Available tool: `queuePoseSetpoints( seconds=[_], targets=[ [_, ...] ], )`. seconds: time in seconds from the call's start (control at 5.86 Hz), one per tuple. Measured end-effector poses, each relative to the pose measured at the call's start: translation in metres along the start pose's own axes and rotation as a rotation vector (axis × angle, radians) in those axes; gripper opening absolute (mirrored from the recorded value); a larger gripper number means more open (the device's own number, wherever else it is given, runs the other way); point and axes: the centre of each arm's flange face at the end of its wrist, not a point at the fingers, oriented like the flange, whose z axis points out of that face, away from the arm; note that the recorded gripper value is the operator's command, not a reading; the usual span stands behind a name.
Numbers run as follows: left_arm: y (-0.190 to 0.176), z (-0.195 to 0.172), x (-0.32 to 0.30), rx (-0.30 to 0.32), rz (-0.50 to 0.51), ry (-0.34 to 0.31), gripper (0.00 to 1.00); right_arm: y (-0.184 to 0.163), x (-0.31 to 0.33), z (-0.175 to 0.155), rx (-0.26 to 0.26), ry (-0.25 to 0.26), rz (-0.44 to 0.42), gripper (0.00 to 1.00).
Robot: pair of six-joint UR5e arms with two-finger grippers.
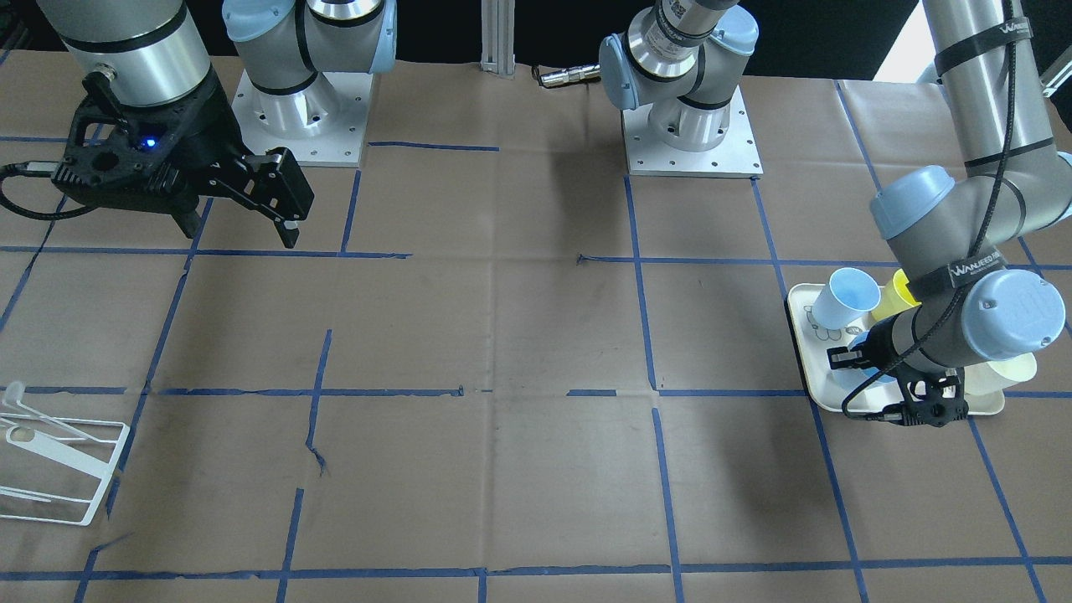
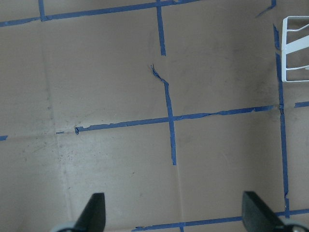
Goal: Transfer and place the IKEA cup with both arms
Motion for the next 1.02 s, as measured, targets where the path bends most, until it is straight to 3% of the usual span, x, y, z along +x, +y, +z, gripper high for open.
queuePoseSetpoints(
  seconds=[0.17,0.34,0.68,1.02],
  targets=[
    [-0.001,-0.001,-0.001,0.003,0.0,0.0,0.92,0.0,0.0,0.0,-0.001,0.0,0.0,1.0],
    [-0.003,-0.004,-0.002,0.007,-0.001,-0.002,0.96,0.0,0.0,0.001,-0.002,0.0,0.0,1.0],
    [0.001,-0.027,0.004,0.033,0.008,-0.007,0.98,0.0,0.0,0.001,-0.003,0.0,0.0,1.0],
    [0.025,-0.085,0.037,0.068,0.046,0.067,0.98,0.0,0.0,0.001,-0.005,0.0,0.0,1.0]
  ],
)
